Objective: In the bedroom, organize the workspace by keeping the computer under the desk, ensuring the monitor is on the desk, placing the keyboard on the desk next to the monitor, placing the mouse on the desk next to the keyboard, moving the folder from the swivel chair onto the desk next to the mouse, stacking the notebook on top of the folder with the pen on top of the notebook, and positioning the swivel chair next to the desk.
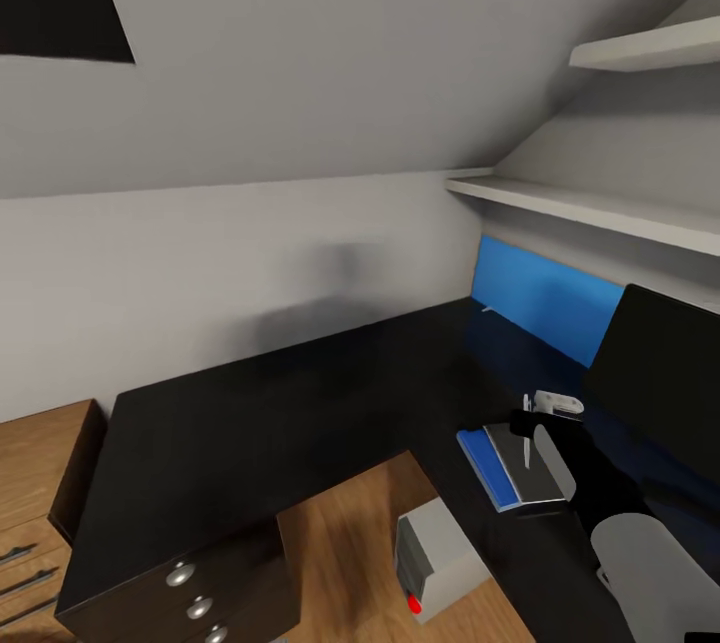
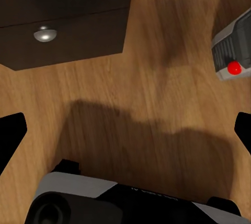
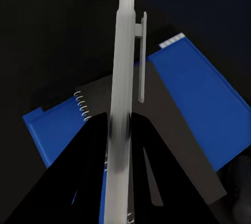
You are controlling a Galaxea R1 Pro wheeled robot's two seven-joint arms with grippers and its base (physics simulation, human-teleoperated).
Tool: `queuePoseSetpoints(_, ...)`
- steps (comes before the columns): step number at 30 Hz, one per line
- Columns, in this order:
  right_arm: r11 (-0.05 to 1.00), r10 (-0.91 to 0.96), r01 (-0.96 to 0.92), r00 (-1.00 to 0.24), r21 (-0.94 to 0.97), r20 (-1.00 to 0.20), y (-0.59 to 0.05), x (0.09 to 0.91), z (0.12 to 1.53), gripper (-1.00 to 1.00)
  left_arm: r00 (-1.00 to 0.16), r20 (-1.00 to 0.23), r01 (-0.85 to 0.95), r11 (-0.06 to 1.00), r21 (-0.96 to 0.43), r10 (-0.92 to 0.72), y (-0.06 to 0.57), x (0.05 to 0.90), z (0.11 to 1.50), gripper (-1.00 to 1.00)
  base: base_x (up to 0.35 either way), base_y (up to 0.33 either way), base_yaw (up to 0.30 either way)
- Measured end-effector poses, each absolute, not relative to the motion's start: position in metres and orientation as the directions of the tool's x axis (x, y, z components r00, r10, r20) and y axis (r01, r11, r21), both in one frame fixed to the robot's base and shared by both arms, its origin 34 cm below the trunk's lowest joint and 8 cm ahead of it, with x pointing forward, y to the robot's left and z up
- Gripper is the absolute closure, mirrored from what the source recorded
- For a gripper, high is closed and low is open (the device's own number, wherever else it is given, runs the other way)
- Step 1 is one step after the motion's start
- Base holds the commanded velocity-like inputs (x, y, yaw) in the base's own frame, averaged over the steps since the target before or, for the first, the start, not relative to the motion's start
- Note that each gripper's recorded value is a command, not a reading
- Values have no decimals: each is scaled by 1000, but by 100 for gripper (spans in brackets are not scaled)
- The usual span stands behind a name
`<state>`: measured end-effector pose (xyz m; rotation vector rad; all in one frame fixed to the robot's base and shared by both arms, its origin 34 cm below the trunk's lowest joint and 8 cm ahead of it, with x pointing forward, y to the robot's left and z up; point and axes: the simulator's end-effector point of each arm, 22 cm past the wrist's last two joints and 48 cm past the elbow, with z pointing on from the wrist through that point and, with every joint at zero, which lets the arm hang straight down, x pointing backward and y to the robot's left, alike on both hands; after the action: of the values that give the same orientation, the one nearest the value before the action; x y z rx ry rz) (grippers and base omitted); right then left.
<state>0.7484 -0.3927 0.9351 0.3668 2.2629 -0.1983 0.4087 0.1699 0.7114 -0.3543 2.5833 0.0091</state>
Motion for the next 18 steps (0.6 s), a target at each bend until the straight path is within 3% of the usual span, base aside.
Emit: queuePoseSetpoints(18, 942, 197, 334, -619, -28, -760, -400, 754, 920, 100, -826, -506, -254, 965, -59, -248, 171, 414, 695, -100, 0, 0, 0)
